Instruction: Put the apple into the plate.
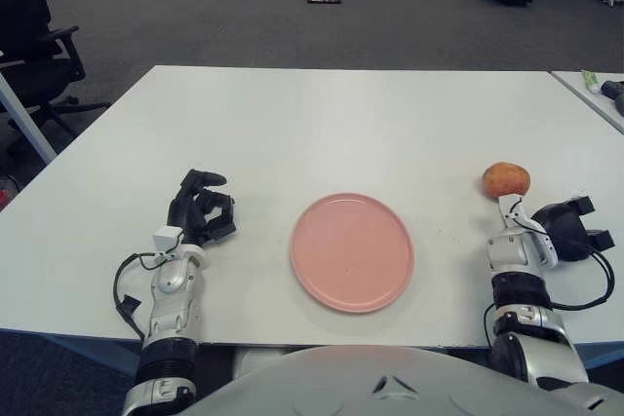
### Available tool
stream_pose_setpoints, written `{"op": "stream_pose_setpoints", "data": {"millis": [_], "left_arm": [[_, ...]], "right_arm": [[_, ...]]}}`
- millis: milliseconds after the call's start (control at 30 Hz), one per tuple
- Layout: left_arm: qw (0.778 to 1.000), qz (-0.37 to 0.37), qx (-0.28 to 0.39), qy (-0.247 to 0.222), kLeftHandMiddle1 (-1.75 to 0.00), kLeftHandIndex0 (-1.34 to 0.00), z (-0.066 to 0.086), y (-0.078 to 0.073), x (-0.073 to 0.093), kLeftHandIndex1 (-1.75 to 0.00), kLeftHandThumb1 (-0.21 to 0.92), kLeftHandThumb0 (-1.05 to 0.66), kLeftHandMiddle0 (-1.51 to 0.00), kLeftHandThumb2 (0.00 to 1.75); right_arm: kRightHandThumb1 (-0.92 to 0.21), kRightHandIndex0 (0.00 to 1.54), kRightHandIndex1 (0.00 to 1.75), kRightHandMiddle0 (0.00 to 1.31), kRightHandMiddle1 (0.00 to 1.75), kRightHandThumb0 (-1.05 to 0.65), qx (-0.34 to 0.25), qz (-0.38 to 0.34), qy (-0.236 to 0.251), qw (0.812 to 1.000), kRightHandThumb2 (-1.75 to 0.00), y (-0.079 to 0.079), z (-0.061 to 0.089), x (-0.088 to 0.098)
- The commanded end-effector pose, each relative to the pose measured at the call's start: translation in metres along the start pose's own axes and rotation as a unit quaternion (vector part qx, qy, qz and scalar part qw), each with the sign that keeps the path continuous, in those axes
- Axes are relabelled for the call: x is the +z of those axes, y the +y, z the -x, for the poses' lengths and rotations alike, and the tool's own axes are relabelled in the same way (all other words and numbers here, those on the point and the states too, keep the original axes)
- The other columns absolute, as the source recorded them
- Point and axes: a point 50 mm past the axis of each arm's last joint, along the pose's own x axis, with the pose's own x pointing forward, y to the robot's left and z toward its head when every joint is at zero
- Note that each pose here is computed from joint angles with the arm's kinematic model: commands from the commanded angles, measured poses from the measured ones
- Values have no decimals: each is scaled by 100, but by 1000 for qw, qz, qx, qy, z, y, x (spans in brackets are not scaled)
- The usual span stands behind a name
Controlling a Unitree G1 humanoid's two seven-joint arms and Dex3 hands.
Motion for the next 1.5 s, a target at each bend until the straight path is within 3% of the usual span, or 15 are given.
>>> {"op": "stream_pose_setpoints", "data": {"millis": [0, 133, 333, 433, 500, 600, 700, 833, 1000, 1133, 1467], "left_arm": [[1000, 1, 4, 25, -175, -46, 5, 2, -9, -171, 36, -1, -49, 127], [1000, -11, 2, 22, -175, -45, 6, 3, -9, -172, 36, -1, -49, 127], [1000, -16, 0, 23, -175, -42, 6, 4, -10, -174, 39, -1, -46, 125], [1000, -12, 3, 26, -175, -42, 6, 4, -10, -174, 40, -1, -45, 123], [1000, -8, 5, 27, -175, -41, 6, 4, -10, -175, 41, -1, -45, 123], [1000, -5, 7, 26, -175, -41, 6, 4, -10, -175, 41, -1, -44, 122], [1000, -4, 7, 26, -175, -41, 6, 4, -10, -175, 41, -1, -44, 122], [1000, -2, 6, 27, -175, -42, 6, 4, -10, -174, 40, -1, -46, 123], [1000, -1, 7, 29, -175, -42, 6, 4, -10, -173, 39, -1, -47, 124], [1000, -4, 5, 29, -175, -42, 6, 4, -10, -173, 39, -1, -48, 125], [1000, -11, 1, 26, -175, -43, 6, 1, -9, -173, 39, -1, -47, 125]], "right_arm": [[-50, 0, 174, 0, 138, -77, 24, -6, 12, 1000, -81, 14, 5, -6], [-50, 0, 174, 0, 141, -77, 24, -15, 9, 1000, -81, 18, 5, -4], [-50, 0, 175, 0, 125, -77, 35, -26, 4, 999, -81, 21, 6, 1], [-50, 0, 149, 0, 111, -76, 51, -33, -5, 998, -80, 22, 8, 6], [-51, 0, 103, 0, 91, -76, 66, -40, -15, 997, -78, 22, 10, 12], [-52, 0, 63, 0, 67, -75, 79, -48, -23, 995, -76, 20, 13, 18], [-53, 0, 34, 0, 45, -75, 95, -58, -36, 993, -76, 16, 16, 22], [-56, 0, 8, 0, 16, -81, 109, -76, -75, 988, -74, 9, 21, 26], [-62, 0, 1, 0, 3, -91, 126, -62, -112, 984, -62, 6, 21, 27], [-68, 0, 0, 0, 1, -95, 142, -61, -123, 980, -50, 0, 20, 34], [-70, 0, 0, 0, 0, -99, 149, -60, -143, 977, -41, -9, 19, 45]]}}
